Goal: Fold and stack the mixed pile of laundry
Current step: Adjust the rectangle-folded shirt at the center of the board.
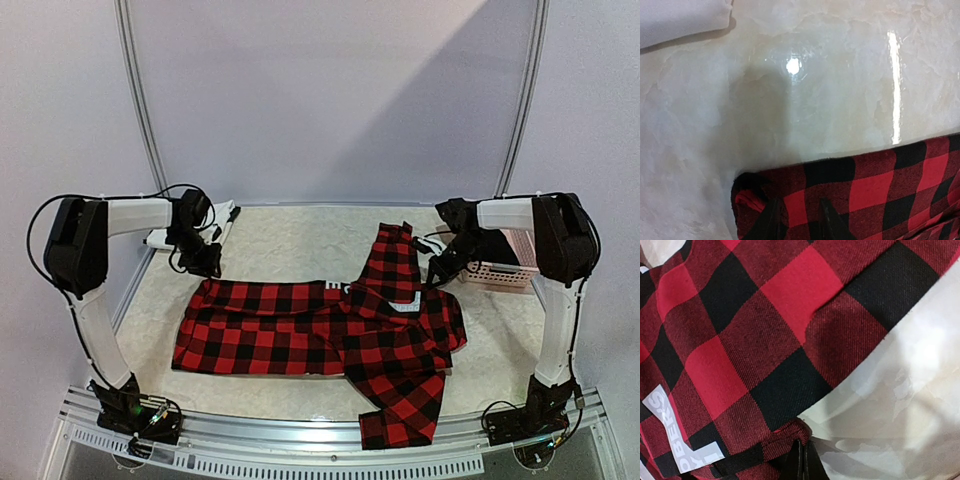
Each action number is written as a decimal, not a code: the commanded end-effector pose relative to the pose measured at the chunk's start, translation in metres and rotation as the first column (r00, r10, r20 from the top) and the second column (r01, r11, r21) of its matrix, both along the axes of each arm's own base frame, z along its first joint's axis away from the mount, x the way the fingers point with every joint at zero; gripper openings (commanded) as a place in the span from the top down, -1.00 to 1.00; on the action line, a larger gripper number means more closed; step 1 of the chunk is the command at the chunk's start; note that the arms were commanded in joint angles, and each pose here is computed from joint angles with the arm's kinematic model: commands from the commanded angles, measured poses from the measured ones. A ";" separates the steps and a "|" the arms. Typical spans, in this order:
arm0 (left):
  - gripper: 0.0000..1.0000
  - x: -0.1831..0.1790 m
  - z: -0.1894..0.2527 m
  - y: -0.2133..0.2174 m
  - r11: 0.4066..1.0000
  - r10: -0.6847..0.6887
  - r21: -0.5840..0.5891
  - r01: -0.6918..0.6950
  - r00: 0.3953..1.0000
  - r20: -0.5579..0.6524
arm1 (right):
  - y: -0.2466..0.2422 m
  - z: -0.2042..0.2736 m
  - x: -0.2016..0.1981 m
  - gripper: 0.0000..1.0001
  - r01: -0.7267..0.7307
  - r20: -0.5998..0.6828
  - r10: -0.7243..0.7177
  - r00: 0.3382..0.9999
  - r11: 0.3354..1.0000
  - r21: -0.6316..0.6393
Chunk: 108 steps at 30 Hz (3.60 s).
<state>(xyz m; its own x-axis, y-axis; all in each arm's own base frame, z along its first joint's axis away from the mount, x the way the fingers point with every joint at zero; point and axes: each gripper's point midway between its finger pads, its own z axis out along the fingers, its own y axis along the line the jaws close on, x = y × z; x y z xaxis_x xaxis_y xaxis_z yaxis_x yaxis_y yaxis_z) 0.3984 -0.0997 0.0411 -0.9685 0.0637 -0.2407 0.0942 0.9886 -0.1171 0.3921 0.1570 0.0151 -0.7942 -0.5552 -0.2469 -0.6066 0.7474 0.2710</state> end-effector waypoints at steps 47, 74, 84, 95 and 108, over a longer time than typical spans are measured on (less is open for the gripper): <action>0.10 -0.064 0.138 -0.181 0.901 -0.369 -0.042 0.431 0.814 0.449 | 0.022 0.076 0.189 -0.48 0.370 0.391 -0.358 0.848 0.928 0.046; 0.08 -0.056 0.146 -0.195 0.897 -0.408 0.029 0.440 0.803 0.435 | 0.055 0.074 0.200 1.00 0.330 0.311 -0.385 0.869 0.919 0.215; 0.08 -0.039 0.161 -0.170 0.934 -0.310 -0.011 0.357 0.825 0.473 | 0.137 0.188 0.089 1.00 0.005 0.427 -0.149 0.892 0.947 0.321; 0.05 -0.044 0.201 -0.057 0.998 -0.033 -0.028 0.061 0.808 0.588 | 0.282 0.198 -0.086 0.91 -0.421 0.375 0.283 0.883 0.831 0.363; 0.00 -0.095 0.138 -0.087 0.952 0.035 -0.299 0.069 0.943 0.331 | 0.247 0.217 -0.124 0.11 -0.543 0.435 0.401 0.806 0.794 0.274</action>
